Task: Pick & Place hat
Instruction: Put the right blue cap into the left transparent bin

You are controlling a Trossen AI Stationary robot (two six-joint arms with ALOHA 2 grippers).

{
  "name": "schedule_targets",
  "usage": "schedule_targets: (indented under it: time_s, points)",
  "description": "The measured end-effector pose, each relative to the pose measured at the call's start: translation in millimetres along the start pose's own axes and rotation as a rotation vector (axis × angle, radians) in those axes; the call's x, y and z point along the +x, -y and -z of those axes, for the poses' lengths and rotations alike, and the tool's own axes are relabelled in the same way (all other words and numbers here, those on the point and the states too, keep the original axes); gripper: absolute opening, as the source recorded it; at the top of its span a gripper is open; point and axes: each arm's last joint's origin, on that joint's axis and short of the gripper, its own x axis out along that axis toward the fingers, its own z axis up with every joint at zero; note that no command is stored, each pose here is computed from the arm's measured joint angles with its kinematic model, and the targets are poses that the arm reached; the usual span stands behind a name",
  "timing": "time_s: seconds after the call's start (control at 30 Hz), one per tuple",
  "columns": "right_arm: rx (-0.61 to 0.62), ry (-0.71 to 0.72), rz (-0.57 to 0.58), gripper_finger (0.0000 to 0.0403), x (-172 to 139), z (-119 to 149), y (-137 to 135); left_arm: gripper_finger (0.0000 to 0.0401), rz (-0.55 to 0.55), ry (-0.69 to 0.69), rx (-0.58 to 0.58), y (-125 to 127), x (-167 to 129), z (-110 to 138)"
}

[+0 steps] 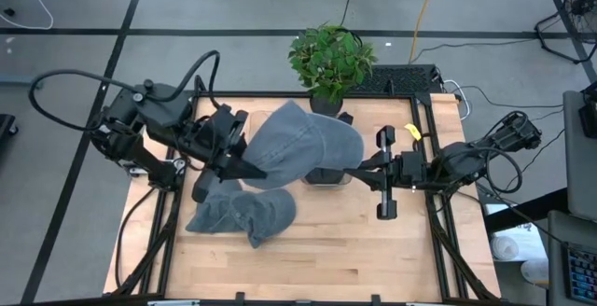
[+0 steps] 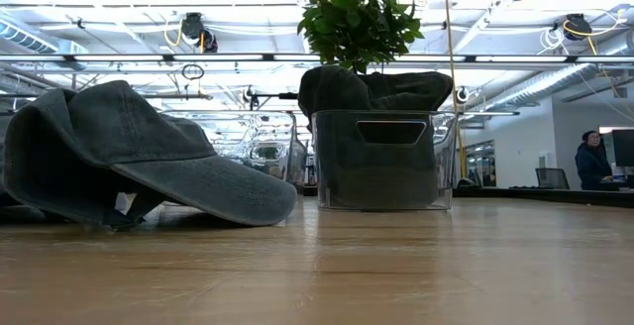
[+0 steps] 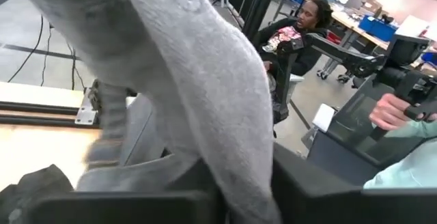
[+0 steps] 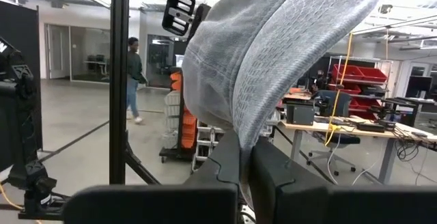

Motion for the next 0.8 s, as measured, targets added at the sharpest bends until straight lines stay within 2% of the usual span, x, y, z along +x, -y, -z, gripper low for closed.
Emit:
schedule_targets:
  time_s: [0.07,0.1,0.33,0.43,0.57,0.8]
  points:
    - [-0.002,-0.003,-0.001,0.0000,0.0,0.4,-0.1,0.0026,0.023,-0.008,0.018,0.7,-0.1,0.2]
    - [-0.002,-0.003,-0.001,0.0000,0.0,0.4,-0.1,0.0016,0.034,-0.011,0.026,1.0,-0.2,0.3]
    - [-0.004,-0.003,-0.001,0.0000,0.0,0.3,-0.1,0.0012,0.047,-0.015,0.053,1.4,-0.2,0.5]
    - [-0.008,-0.011,-0.002,0.0016,0.0,1.2,-0.2,0.0012,0.048,-0.015,0.052,1.4,-0.2,0.5]
    - [-0.029,-0.036,-0.009,0.0072,-0.2,3.7,-0.6,0.0012,0.051,-0.017,0.052,1.5,-0.2,0.6]
    - [0.008,-0.060,-0.010,0.0207,-0.4,6.0,-0.8,0.0012,0.052,-0.018,0.055,1.5,-0.2,0.7]
